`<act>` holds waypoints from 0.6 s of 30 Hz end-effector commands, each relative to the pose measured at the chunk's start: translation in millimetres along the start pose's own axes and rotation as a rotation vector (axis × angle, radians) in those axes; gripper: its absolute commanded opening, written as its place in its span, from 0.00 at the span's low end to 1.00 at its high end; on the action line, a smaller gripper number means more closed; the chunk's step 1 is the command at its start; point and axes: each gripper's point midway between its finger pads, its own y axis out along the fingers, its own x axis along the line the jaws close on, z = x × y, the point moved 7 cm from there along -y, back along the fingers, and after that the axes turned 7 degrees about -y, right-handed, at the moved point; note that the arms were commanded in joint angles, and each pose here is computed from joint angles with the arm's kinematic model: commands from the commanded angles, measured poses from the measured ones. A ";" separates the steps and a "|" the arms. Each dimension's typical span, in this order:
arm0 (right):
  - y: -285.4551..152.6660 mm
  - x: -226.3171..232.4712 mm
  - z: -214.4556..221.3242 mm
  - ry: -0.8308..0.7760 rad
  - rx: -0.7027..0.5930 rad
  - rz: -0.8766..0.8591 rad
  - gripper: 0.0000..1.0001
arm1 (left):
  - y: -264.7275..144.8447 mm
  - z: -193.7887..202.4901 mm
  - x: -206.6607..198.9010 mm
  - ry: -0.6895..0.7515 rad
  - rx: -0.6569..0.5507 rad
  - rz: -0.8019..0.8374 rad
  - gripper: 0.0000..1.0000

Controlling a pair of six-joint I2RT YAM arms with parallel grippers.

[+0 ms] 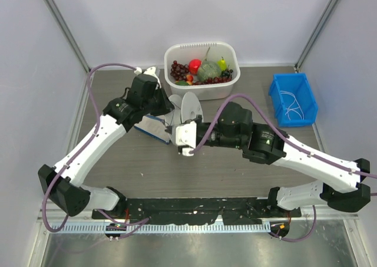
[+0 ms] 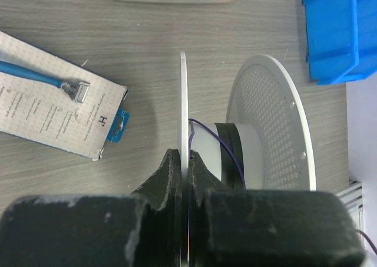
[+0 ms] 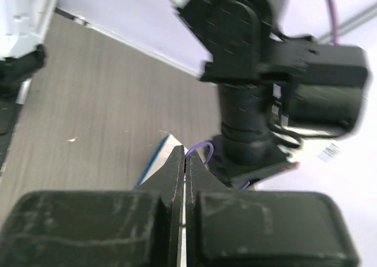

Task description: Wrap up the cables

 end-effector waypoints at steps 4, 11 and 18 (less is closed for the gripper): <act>-22.5 -65.6 7.2 0.016 0.010 0.239 0.01 | -37.9 -1.7 -20.7 0.113 -0.064 0.234 0.00; -35.1 -90.9 22.2 0.016 0.046 0.314 0.01 | -41.0 20.2 -13.9 0.291 -0.022 0.330 0.00; -45.9 -108.8 48.9 0.062 0.103 0.361 0.01 | -53.3 38.2 -14.6 0.464 -0.008 0.465 0.00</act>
